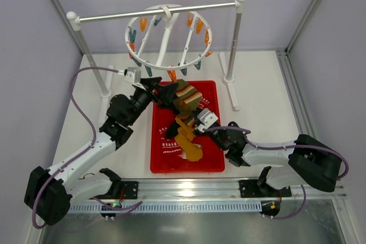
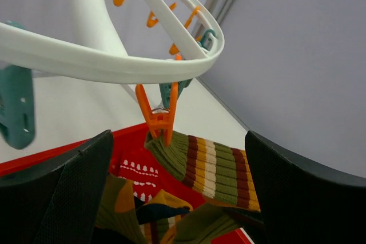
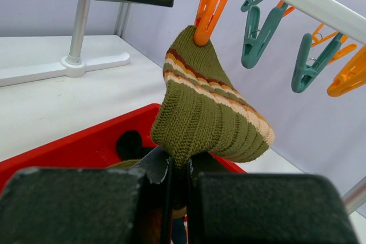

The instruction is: Remove the socks clipped to the hanger

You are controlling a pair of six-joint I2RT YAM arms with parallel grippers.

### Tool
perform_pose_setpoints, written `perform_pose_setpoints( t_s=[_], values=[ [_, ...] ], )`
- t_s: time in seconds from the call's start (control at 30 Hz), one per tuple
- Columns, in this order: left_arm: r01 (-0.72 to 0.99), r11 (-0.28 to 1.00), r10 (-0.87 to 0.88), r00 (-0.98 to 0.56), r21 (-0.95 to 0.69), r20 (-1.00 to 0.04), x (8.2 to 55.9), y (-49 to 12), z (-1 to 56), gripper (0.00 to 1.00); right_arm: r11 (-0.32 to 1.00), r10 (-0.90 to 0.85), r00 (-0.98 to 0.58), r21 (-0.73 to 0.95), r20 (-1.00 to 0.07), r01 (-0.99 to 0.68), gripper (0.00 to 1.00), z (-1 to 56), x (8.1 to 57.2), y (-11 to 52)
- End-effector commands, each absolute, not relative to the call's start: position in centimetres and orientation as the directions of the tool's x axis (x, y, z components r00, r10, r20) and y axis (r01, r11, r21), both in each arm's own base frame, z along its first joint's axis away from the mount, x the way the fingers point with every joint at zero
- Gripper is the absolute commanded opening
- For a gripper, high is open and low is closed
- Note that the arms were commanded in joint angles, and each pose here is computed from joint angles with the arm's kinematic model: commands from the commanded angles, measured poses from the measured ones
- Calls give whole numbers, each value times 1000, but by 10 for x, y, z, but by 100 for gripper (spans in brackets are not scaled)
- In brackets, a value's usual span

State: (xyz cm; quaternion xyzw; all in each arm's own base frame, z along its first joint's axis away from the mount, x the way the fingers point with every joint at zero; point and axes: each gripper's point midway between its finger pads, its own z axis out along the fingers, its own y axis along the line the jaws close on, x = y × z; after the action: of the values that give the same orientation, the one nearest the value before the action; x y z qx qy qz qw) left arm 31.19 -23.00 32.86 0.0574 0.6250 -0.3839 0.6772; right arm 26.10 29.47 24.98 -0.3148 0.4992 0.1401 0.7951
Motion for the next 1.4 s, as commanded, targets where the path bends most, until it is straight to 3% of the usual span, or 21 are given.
perform_pose_setpoints(
  t_s=[0.0, 0.43, 0.53, 0.6, 0.63, 0.73, 0.77, 0.8, 0.87, 1.1, 1.13, 1.2, 1.23, 1.27, 1.3, 1.37],
  values=[
    [688, 604, -453, -119, -403, -883, 298, -248, 347, 93, 860, 181, 650, -202, -738, -468, 4, 345, 242, 267],
    [625, 671, -433, -107, -399, -895, 339, -254, 344, 93, 850, 181, 645, -211, -742, -482, 4, 342, 242, 273],
    [612, 688, -426, -96, -391, -900, 349, -256, 348, 88, 851, 177, 645, -214, -743, -480, 4, 342, 242, 273],
    [598, 702, -425, -86, -388, -901, 354, -255, 349, 78, 849, 177, 646, -217, -742, -482, 4, 342, 242, 275],
    [574, 720, -427, -78, -391, -901, 358, -251, 348, 68, 846, 177, 643, -218, -745, -486, 4, 341, 242, 276],
    [513, 768, -418, -51, -382, -907, 369, -241, 343, 49, 844, 174, 644, -224, -745, -487, 4, 340, 241, 278],
    [499, 778, -412, -51, -381, -910, 371, -240, 340, 29, 844, 176, 644, -222, -745, -488, 4, 340, 241, 278],
    [489, 786, -408, -49, -378, -912, 374, -239, 339, 16, 844, 174, 644, -224, -745, -487, 4, 340, 241, 277],
    [479, 792, -406, -48, -378, -912, 375, -237, 338, 0, 843, 173, 645, -226, -744, -487, 4, 340, 240, 278],
    [469, 798, -408, -45, -380, -912, 372, -233, 331, 0, 850, 167, 648, -224, -743, -477, 4, 340, 239, 277],
    [469, 796, -409, -49, -382, -911, 372, -233, 330, 0, 852, 165, 648, -224, -743, -474, 4, 340, 240, 276],
    [472, 791, -412, -61, -389, -909, 367, -232, 325, 21, 857, 162, 651, -220, -742, -465, 4, 341, 239, 272],
    [472, 789, -415, -63, -394, -908, 366, -232, 323, 42, 860, 163, 651, -218, -741, -462, 4, 341, 238, 270],
    [471, 789, -412, -70, -395, -908, 363, -230, 319, 79, 866, 165, 656, -210, -737, -455, 4, 345, 237, 266],
    [468, 791, -408, -77, -394, -910, 361, -229, 315, 94, 870, 163, 663, -210, -731, -445, 4, 348, 236, 262],
    [458, 801, -384, -101, -385, -918, 359, -228, 305, 100, 876, 159, 668, -208, -727, -435, 4, 349, 233, 256]
  ],
)
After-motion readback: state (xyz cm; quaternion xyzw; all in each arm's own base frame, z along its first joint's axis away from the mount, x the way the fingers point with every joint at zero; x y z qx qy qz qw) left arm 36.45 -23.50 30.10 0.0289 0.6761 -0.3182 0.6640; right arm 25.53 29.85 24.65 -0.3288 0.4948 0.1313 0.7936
